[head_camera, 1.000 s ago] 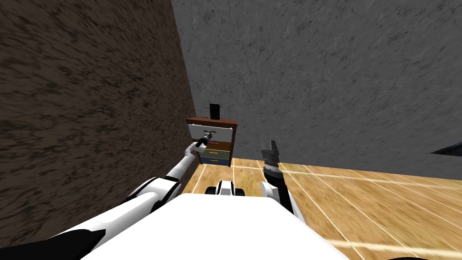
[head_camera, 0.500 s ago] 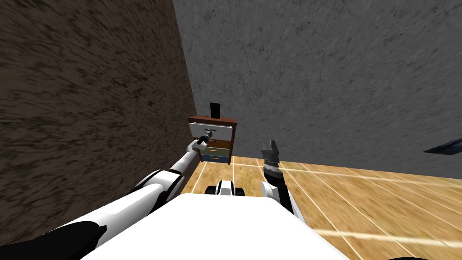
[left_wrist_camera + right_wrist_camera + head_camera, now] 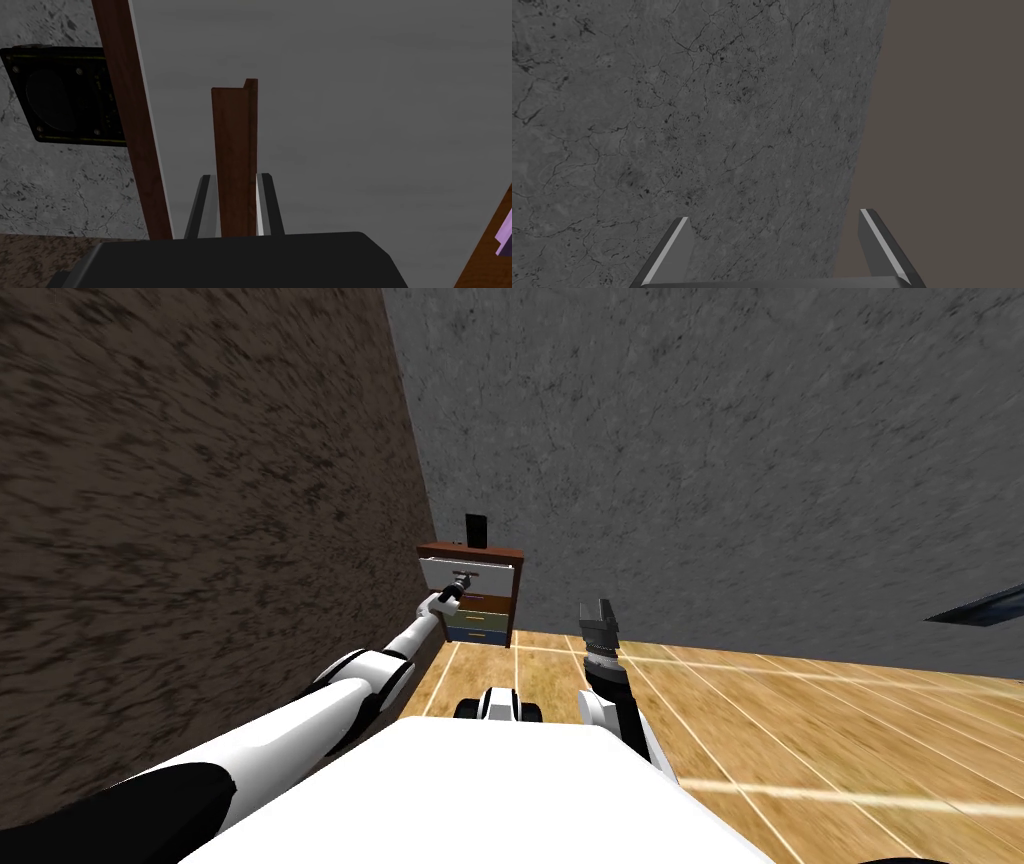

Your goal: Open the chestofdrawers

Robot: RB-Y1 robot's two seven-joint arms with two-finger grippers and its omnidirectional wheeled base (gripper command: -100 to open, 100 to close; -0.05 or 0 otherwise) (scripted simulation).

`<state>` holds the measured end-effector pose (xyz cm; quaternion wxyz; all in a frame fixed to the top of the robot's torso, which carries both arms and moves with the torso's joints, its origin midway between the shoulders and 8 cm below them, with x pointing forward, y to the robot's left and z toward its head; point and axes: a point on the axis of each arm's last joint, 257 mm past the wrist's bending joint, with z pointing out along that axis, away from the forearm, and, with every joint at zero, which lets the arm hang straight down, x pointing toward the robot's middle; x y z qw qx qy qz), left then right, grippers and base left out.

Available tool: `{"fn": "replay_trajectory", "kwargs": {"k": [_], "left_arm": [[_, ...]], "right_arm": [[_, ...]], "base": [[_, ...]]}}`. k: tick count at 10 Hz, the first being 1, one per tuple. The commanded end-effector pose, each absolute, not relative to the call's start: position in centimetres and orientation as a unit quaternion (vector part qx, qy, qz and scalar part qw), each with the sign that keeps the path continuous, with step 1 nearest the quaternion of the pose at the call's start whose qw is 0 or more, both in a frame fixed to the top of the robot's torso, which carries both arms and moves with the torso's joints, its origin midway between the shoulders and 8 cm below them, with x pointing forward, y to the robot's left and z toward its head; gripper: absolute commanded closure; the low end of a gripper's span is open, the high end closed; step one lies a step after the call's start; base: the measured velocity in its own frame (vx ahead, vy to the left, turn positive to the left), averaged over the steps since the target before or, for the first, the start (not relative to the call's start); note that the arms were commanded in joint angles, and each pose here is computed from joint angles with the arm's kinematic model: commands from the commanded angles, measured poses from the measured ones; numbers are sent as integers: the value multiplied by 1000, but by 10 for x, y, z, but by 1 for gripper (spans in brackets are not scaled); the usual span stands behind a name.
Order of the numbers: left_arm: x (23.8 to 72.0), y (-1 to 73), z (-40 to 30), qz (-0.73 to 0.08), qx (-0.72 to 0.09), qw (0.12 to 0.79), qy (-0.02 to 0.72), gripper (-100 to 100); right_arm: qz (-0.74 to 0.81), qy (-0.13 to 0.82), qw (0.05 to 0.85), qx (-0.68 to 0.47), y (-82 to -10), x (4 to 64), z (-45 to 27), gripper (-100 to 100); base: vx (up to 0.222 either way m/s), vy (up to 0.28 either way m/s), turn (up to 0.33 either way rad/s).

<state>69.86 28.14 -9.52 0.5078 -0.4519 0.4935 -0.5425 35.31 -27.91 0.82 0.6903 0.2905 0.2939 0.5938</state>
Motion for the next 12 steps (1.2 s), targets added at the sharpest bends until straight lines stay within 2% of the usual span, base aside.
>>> {"fn": "replay_trajectory", "kwargs": {"k": [1,2,3,5,6,7,9,12], "left_arm": [[705,288,-116,-528,-468,501,502,100],[705,291,-123,-522,-473,500,504,100],[714,290,-87,-545,-451,510,489,100],[726,290,-76,-541,-455,512,488,100],[726,301,-98,-525,-471,508,494,100],[733,305,-69,-542,-456,517,481,100],[742,310,-68,-532,-467,516,482,100],[741,315,-84,-521,-480,511,488,100]], "right_arm": [[594,294,690,291,-279,353,8,0],[594,294,690,291,-279,353,8,0],[594,294,690,291,-279,353,8,0],[594,294,690,291,-279,353,8,0],[594,294,690,291,-279,353,8,0],[594,294,690,291,-279,353,8,0],[594,294,690,291,-279,353,8,0],[594,294,690,291,-279,353,8,0]], "base": [[18,3,-22],[20,3,2],[-140,-22,-6],[-137,-23,-5],[-8,-1,-22],[-122,-30,-20],[-115,-20,-5],[-3,1,-10]]}}
